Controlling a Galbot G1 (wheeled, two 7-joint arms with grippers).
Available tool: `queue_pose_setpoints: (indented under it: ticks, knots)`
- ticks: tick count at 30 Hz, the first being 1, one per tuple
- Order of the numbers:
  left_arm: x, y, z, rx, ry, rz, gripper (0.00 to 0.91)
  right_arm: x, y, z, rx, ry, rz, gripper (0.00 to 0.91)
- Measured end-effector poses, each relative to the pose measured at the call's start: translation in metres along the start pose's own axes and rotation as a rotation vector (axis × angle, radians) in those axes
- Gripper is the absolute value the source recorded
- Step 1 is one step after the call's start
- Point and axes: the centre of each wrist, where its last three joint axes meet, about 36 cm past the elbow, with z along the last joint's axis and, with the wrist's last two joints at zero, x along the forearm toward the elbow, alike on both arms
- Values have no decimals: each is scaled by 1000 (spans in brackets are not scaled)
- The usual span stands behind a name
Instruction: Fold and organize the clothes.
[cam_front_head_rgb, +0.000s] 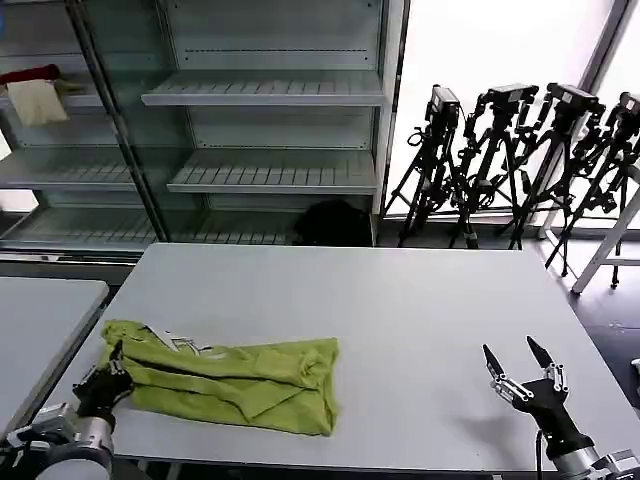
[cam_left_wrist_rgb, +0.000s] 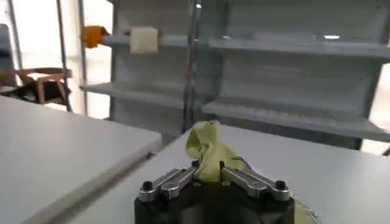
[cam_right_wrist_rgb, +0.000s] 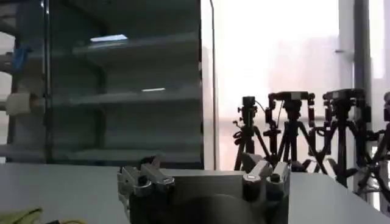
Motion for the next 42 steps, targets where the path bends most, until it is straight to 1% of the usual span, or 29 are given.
queue_pose_setpoints:
  ticks: [4, 7, 10, 14, 22, 27, 35, 36, 42]
  knots:
    - [4, 8, -15, -2, -34, -11, 0, 1, 1, 1, 0, 1, 3, 907]
    - [12, 4, -22, -1, -56, 13, 0, 1, 2, 2, 0, 2, 4, 907]
    - [22, -6, -25, 2, -77, 58, 0, 1, 2, 1, 0, 1, 4, 907]
    - [34, -28, -25, 2, -106, 150, 0, 1, 4, 2, 0, 1, 4, 907]
    - [51, -74, -4, -33, -132, 316, 0, 2, 6, 4, 0, 3, 1, 907]
    - [63, -98, 15, -56, -131, 411, 0, 3, 6, 4, 1, 5, 2, 907]
    - [74, -125, 43, -98, -117, 504, 10, 3, 8, 5, 2, 5, 3, 907]
    - [74, -129, 46, -103, -115, 512, 0, 2, 9, 6, 2, 3, 3, 907]
    - [78, -146, 63, -134, -103, 561, 10, 3, 10, 5, 2, 2, 3, 907]
